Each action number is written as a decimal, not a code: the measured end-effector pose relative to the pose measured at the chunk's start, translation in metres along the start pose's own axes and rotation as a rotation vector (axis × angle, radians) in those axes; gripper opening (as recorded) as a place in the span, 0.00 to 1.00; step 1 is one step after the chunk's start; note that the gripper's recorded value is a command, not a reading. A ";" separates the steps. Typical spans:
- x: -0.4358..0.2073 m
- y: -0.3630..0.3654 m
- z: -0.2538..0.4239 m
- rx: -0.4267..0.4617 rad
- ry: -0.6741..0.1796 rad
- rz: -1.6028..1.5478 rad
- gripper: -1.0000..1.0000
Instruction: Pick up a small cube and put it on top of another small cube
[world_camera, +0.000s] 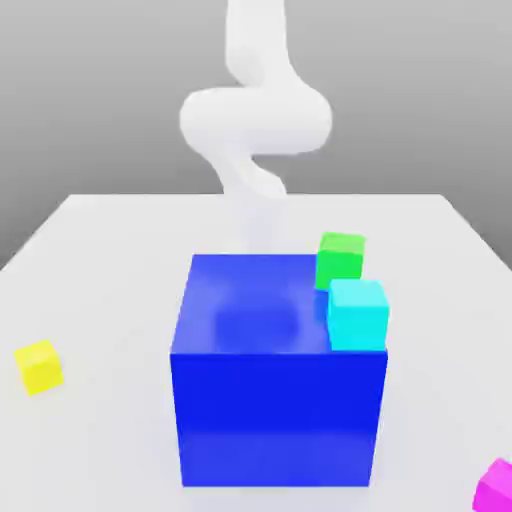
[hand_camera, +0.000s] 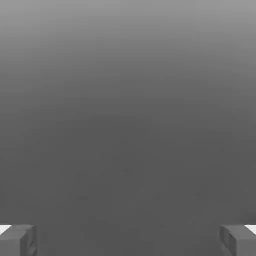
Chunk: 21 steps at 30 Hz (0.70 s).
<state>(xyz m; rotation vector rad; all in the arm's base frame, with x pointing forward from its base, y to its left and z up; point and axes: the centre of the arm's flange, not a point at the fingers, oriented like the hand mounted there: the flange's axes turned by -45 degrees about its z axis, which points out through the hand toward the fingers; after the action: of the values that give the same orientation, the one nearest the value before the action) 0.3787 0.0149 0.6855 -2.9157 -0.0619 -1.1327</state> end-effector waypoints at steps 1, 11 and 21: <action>0.002 -0.007 0.018 0.012 -0.026 -0.020 0.50; -0.013 -0.086 0.182 0.113 -0.259 -0.222 0.50; -0.096 -0.188 0.326 0.204 -0.482 -0.452 0.50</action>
<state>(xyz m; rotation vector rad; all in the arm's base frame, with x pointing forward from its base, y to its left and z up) 0.5201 0.2085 0.3792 -2.9800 -0.8176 -0.3731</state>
